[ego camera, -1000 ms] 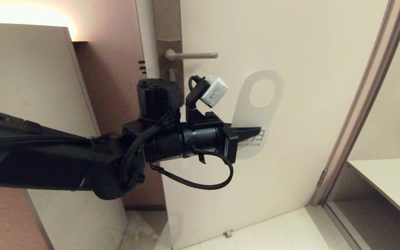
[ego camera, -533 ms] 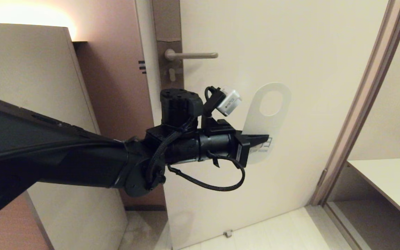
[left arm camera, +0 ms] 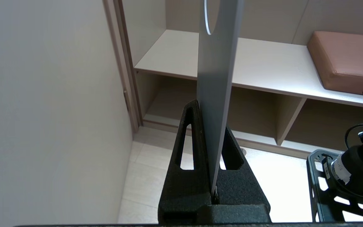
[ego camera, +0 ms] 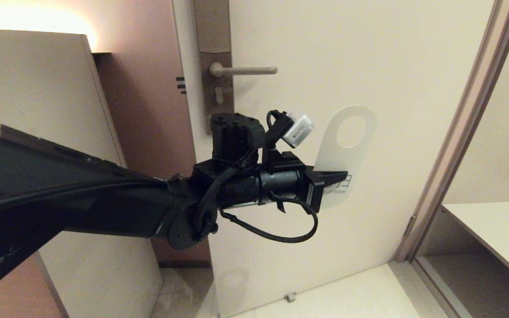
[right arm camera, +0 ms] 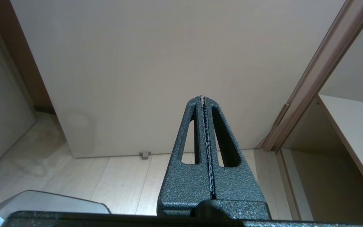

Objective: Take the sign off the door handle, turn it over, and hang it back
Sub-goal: Hand it to the other hand

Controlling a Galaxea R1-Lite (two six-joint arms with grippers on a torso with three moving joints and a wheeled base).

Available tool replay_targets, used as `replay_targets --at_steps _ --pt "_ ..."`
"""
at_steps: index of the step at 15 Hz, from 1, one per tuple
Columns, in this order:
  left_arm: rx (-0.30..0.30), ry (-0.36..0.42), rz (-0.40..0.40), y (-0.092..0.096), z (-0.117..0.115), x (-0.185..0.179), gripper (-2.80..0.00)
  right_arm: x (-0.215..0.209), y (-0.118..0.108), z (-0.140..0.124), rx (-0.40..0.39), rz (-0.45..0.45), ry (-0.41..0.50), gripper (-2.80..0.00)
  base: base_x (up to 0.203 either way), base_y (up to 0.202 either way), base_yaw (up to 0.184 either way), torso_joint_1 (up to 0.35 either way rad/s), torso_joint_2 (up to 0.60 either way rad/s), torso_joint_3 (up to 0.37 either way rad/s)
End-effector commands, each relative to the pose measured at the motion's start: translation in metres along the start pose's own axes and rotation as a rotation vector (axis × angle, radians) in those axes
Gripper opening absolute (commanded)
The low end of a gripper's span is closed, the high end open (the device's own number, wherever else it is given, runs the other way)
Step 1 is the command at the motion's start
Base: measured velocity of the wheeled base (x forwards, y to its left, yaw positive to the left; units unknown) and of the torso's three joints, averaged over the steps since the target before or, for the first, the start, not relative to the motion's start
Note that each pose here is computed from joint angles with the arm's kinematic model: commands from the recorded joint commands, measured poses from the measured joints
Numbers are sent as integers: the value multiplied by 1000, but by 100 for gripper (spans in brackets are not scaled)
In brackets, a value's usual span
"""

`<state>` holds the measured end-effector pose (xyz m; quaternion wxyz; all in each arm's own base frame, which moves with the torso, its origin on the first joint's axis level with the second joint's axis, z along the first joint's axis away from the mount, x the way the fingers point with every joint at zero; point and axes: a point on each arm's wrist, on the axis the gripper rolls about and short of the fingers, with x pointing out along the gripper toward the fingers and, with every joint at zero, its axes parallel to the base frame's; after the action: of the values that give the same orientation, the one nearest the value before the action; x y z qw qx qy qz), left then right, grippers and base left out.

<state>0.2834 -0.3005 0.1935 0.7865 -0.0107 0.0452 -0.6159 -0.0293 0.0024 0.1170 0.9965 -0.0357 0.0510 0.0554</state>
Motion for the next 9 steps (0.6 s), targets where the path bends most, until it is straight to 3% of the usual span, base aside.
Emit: replay_targets --at_steps 1,5,9 --pt "9 -14 -11 -3 4 2 -280 16 -3 20 11 13 97 -280 0 0 0 0 0 0" --pt "13 -22 -12 -4 7 2 -280 47 -6 50 21 127 136 -280 0 0 0 0 0 0" --pt "19 -31 -15 -6 11 0 -280 76 -6 67 45 343 153 -280 0 0 0 0 0 0"
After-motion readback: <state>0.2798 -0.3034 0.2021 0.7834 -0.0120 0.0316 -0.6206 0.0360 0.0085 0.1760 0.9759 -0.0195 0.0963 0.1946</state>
